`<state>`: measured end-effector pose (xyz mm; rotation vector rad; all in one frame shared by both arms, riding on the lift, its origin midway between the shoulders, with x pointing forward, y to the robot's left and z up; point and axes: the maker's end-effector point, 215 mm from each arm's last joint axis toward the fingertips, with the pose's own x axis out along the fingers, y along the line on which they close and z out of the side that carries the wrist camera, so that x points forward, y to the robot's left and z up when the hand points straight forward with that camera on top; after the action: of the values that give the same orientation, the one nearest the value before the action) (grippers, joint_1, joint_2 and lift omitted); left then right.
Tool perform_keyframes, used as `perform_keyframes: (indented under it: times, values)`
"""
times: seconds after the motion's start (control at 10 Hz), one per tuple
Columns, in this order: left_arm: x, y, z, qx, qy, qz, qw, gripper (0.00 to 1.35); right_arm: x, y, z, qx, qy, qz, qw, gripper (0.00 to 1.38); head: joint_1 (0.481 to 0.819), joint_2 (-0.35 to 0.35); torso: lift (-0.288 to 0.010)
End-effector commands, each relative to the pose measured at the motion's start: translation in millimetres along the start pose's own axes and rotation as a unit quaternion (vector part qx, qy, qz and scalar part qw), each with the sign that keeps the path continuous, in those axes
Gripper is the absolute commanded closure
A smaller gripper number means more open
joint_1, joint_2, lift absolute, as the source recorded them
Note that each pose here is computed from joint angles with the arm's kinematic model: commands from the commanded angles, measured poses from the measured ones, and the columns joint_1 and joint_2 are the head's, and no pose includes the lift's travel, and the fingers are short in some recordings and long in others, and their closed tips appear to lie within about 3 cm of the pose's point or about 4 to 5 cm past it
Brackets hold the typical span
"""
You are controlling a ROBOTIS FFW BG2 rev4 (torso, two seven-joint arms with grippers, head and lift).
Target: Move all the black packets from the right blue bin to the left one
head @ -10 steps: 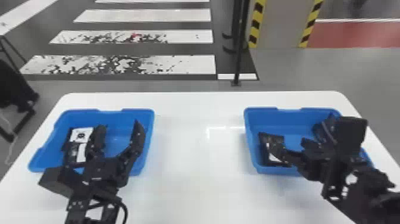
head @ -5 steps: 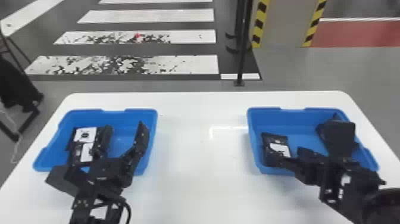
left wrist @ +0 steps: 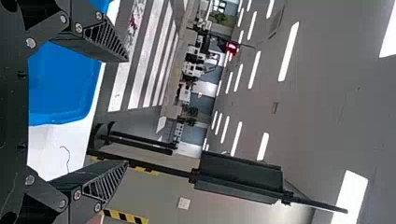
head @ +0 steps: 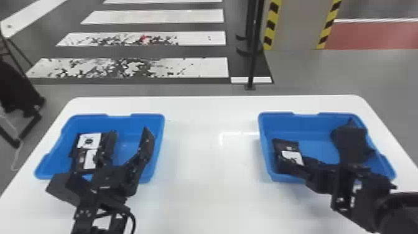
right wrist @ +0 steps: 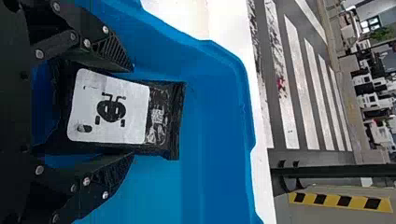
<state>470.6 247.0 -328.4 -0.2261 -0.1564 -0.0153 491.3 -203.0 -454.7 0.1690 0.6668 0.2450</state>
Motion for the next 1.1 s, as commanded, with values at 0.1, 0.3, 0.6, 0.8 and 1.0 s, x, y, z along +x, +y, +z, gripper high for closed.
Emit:
perform_keyframes:
  times: [0.1, 0.3, 0.6, 0.8, 1.0]
  values:
    - [0, 2, 1, -0.001, -0.002, 0.002, 1.0, 0.3, 4, 10, -15, 0.021, 0.027, 0.021, 0.999, 0.82, 0.695, 0.057, -0.168]
    - [-1, 1, 1, -0.002, -0.003, 0.001, 1.0, 0.3, 0, 23, -15, 0.035, 0.024, 0.041, 0.998, 1.13, 0.695, 0.071, -0.168]
    - [0, -3, 1, -0.006, -0.005, -0.001, 1.0, 0.3, -8, 13, 23, 0.034, -0.049, 0.036, 0.998, 1.16, 0.695, 0.073, -0.168]
    - [-1, -3, 1, -0.008, -0.005, -0.001, 1.0, 0.31, -18, 17, 48, 0.036, -0.095, 0.049, 0.994, 1.16, 0.695, 0.058, -0.168]
    - [0, -17, 1, -0.036, -0.008, -0.009, 0.9993, 0.31, -42, 42, 93, 0.017, -0.161, 0.102, 0.981, 1.16, 0.695, 0.059, -0.168]
